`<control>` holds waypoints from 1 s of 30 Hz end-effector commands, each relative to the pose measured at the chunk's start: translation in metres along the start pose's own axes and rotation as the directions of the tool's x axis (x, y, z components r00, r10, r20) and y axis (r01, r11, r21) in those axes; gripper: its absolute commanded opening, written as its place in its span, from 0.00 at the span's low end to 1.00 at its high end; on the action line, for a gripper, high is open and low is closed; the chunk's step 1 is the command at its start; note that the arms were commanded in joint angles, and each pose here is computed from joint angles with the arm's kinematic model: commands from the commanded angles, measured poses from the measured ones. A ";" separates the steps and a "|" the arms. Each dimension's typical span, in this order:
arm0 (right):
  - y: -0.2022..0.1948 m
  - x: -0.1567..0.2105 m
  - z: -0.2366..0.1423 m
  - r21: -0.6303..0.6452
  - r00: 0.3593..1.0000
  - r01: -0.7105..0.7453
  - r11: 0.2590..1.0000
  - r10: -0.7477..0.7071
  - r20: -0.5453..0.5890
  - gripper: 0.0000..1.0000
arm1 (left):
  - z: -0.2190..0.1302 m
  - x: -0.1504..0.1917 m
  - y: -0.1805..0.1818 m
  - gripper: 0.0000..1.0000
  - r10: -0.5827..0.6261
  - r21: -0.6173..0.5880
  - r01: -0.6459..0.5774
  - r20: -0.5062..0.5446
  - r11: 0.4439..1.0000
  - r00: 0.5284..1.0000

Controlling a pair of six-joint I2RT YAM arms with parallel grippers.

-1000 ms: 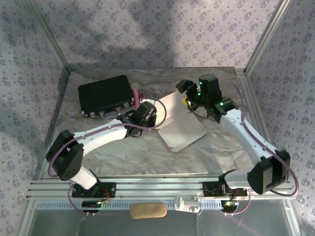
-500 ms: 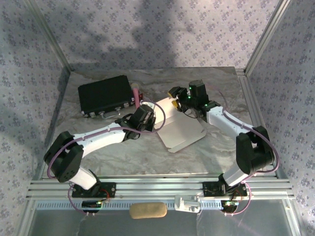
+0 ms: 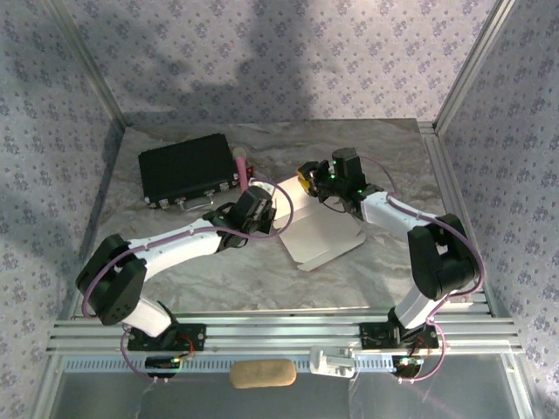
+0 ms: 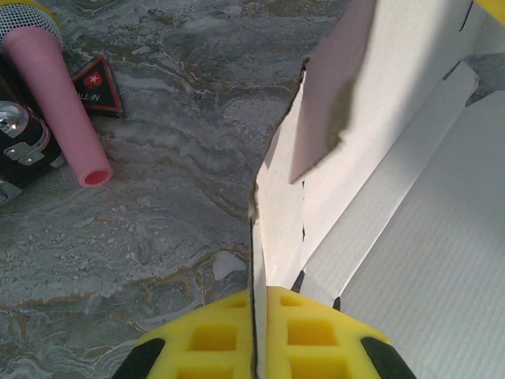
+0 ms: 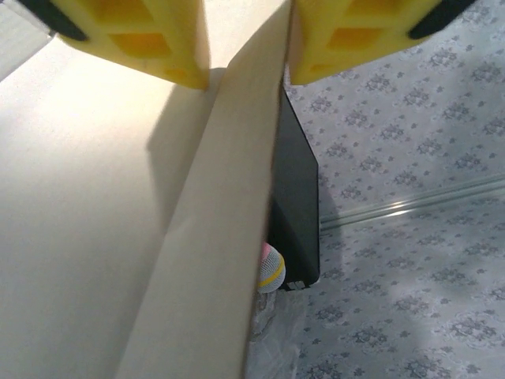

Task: Fold the paper box

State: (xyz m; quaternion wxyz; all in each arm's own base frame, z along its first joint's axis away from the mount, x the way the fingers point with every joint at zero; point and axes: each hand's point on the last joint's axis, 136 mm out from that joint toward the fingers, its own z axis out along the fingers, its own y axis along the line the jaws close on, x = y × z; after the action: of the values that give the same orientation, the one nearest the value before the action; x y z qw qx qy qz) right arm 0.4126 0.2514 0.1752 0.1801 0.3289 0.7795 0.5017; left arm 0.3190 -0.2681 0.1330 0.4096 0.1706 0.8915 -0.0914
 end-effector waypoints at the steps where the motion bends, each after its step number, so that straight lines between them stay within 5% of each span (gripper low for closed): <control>1: -0.005 0.002 0.000 -0.001 1.000 -0.012 1.000 0.012 -0.005 0.25 | -0.007 -0.004 0.001 0.00 0.021 0.000 -0.021 0.018 1.000 1.000; 13: -0.016 -0.001 -0.003 0.007 0.999 -0.035 0.999 0.035 0.020 0.00 | -0.014 -0.002 0.007 0.01 -0.016 0.020 0.016 0.023 1.000 1.000; 19: -0.014 0.000 -0.007 -0.008 0.998 -0.050 0.999 0.050 0.030 0.00 | -0.075 -0.042 0.009 0.51 -0.296 0.154 0.278 0.109 0.948 0.949; 24: -0.011 -0.002 -0.016 -0.016 0.997 -0.061 0.998 0.062 0.055 0.00 | -0.100 -0.072 -0.019 0.54 -0.395 0.297 0.371 0.024 0.880 0.918; 27: -0.009 -0.002 -0.017 -0.020 0.996 -0.067 0.998 0.068 0.053 0.00 | -0.088 -0.074 -0.030 0.56 -0.352 0.281 0.359 -0.075 0.890 0.933; 30: -0.009 -0.001 -0.016 -0.022 0.996 -0.069 0.997 0.070 0.048 0.00 | -0.067 -0.068 -0.031 0.56 -0.419 0.285 0.453 -0.175 0.845 0.891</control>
State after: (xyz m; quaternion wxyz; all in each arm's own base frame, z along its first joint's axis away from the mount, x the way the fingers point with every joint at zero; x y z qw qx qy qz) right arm 0.4005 0.2414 0.1658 0.1789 0.3595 0.7656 0.5026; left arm 0.3093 -0.2928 0.2681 0.3901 0.0548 0.8653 -0.3098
